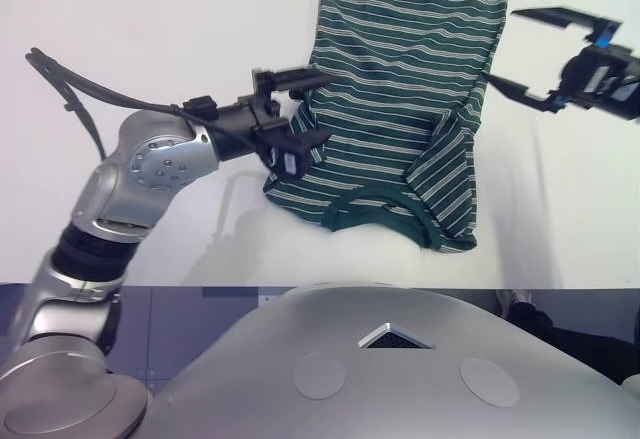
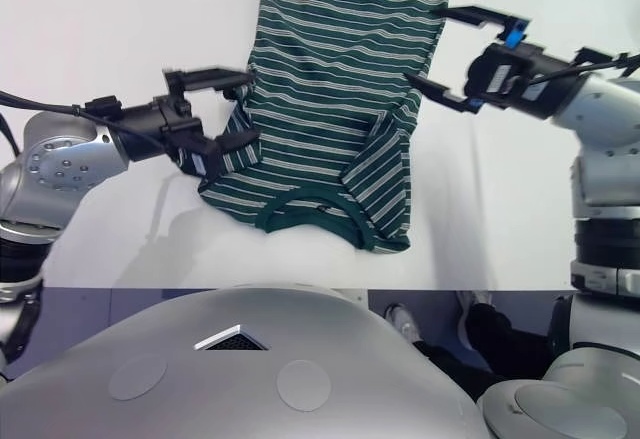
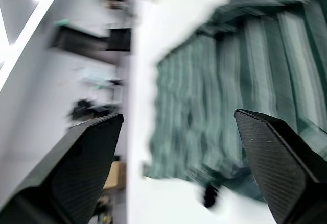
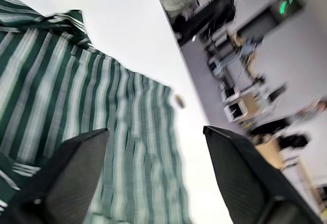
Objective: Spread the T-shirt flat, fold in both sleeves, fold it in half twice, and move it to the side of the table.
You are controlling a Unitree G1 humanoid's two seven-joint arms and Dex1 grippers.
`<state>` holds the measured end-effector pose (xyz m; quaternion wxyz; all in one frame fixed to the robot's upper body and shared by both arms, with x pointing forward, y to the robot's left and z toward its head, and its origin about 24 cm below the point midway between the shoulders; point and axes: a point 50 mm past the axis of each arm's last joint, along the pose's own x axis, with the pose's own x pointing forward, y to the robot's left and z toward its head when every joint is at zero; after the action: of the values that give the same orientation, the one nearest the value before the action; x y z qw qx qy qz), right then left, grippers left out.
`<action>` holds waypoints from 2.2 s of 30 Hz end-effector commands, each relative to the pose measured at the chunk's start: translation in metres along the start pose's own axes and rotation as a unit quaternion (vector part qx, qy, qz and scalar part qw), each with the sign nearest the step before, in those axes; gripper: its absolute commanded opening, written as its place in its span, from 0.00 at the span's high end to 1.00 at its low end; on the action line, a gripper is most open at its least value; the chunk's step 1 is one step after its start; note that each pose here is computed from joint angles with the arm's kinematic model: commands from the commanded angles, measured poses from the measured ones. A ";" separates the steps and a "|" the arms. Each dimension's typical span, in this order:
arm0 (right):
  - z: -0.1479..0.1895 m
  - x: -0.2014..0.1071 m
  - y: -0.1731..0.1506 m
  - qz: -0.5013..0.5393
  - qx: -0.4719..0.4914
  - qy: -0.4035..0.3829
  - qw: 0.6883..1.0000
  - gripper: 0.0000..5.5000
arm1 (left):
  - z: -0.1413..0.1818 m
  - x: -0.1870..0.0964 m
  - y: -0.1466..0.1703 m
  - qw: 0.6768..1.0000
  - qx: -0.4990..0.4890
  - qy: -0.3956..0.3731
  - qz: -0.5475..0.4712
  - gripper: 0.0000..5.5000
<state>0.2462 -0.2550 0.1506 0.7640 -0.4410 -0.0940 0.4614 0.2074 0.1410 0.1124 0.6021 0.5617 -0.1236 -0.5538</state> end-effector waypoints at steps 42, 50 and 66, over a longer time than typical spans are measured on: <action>0.014 -0.068 0.170 0.272 0.010 0.073 0.959 0.64 | 0.002 -0.006 -0.106 0.987 -0.002 0.026 -0.160 0.65; 0.028 -0.055 0.141 0.271 0.016 0.082 0.959 0.94 | 0.003 -0.002 -0.111 0.986 -0.016 0.028 -0.166 0.93; 0.044 -0.033 0.074 0.494 0.122 0.095 0.855 1.00 | 0.022 -0.020 -0.062 0.934 -0.150 -0.127 -0.298 1.00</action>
<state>0.1513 -0.2396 0.1210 0.5124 -0.3803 0.2471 0.7292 0.1483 0.1632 0.0708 0.4813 0.4158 0.0544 -0.7698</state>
